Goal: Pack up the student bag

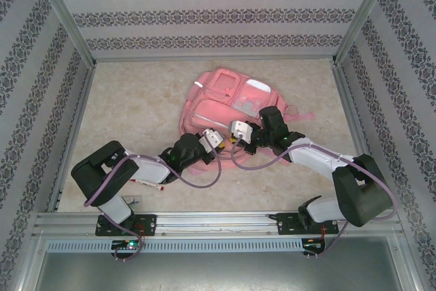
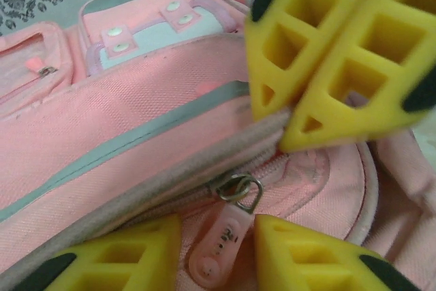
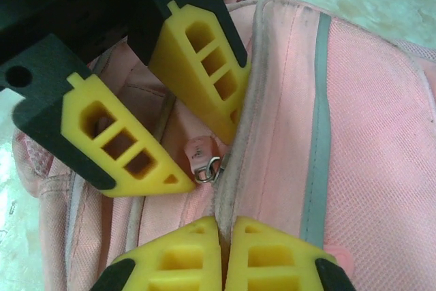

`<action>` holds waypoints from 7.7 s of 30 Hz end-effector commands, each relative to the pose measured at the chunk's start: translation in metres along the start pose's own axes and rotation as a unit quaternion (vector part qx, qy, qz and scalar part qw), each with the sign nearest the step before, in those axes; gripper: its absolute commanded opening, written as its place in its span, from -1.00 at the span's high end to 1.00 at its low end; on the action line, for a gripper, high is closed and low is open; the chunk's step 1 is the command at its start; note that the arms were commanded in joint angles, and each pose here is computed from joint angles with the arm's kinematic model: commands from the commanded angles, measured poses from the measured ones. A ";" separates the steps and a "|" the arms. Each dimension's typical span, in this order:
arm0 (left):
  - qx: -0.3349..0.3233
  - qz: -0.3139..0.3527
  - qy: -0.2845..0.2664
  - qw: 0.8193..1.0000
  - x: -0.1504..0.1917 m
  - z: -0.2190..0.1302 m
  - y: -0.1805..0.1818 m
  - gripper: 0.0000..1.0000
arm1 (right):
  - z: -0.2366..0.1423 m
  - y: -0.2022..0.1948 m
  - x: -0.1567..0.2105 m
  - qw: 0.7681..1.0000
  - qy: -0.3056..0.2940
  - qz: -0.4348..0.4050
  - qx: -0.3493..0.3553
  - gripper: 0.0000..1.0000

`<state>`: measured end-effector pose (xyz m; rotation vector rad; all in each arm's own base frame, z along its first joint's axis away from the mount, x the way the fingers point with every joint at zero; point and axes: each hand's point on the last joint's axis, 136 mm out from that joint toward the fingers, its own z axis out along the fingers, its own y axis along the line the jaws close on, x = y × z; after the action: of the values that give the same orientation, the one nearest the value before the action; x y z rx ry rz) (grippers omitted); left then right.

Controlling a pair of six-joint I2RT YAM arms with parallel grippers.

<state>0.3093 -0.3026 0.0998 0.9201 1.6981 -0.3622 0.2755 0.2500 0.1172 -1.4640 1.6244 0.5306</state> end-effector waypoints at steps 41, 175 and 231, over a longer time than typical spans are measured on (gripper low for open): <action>0.026 -0.241 0.179 0.954 0.020 -0.052 0.044 1.00 | -0.013 0.003 0.006 0.999 0.008 -0.049 0.005 0.50; -0.174 -0.404 0.246 0.863 0.016 -0.122 0.164 -0.50 | -0.068 -0.076 -0.104 0.920 -0.118 0.267 0.262 -0.96; -0.214 -0.734 0.281 0.580 0.078 -0.185 0.090 0.67 | 0.057 0.076 -0.142 0.881 0.016 0.457 -0.120 -0.59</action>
<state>0.2237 -0.0713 0.0759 -1.2534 2.6978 -0.4504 0.2259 0.3892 0.1984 -0.9572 2.0244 0.9572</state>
